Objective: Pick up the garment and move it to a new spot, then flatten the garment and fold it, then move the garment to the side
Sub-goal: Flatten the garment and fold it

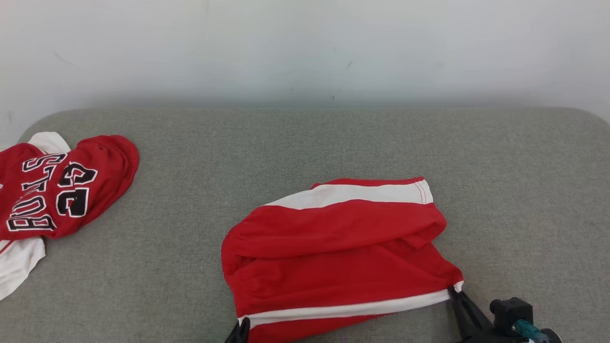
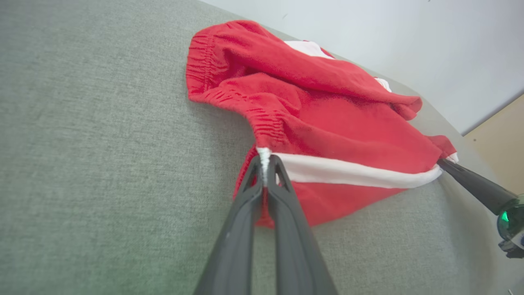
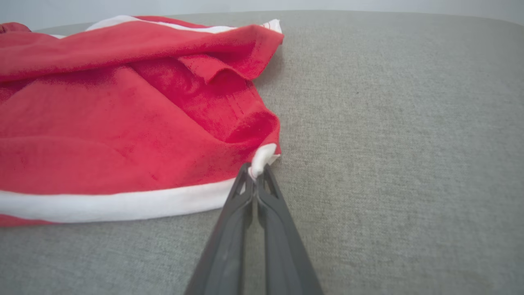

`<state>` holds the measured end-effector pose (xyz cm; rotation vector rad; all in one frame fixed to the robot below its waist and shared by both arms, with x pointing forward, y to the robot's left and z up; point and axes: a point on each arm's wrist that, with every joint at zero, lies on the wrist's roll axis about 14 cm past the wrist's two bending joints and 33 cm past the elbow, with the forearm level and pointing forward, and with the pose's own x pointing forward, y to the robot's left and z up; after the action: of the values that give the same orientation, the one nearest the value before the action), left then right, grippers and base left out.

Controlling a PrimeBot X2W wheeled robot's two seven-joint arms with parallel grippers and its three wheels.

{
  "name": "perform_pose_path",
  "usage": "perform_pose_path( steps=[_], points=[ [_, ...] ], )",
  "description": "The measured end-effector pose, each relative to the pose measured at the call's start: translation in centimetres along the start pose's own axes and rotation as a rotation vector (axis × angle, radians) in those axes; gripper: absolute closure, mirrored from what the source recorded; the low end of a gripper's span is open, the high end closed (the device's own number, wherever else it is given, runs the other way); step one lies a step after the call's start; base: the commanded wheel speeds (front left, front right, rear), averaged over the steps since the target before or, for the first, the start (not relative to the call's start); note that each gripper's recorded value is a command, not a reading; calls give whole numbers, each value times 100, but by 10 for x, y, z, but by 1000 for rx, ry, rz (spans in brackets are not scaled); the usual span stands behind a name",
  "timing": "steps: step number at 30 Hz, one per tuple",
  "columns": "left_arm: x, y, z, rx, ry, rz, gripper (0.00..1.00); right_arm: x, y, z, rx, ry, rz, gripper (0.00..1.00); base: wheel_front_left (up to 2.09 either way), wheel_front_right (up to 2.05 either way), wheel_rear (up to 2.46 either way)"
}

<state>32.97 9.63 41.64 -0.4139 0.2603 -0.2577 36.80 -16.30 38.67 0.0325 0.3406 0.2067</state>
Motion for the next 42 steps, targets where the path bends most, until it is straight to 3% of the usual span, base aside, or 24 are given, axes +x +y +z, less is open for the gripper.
perform_pose_path(
  steps=[6, 12, 20, 23, 30, 34, 42],
  points=[
    [-6, 3, 18, 1, -64, 8, 100, -6, 1, 12, 115, -68, -26, 100, 0, 0, 0],
    [13, -6, 61, 102, -159, -71, 100, 2, 2, 51, 110, -182, 12, 100, 0, 0, 0],
    [90, -36, 179, 436, -307, -289, 100, 59, -2, 168, 107, -379, 93, 100, 0, 0, 0],
    [120, -50, 230, 496, -347, -333, 100, 84, -4, 217, 165, -427, 120, 100, 0, 0, 0],
    [186, -81, 343, 535, -451, -383, 100, 146, -10, 316, 249, -465, 176, 100, 0, 0, 0],
    [216, -91, 389, 507, -518, -386, 100, 172, -15, 368, 309, -519, 186, 100, 0, 0, 0],
    [269, -106, 402, 511, -540, -421, 100, 203, -49, 418, 375, -572, 124, 100, 0, 0, 0]
  ],
)
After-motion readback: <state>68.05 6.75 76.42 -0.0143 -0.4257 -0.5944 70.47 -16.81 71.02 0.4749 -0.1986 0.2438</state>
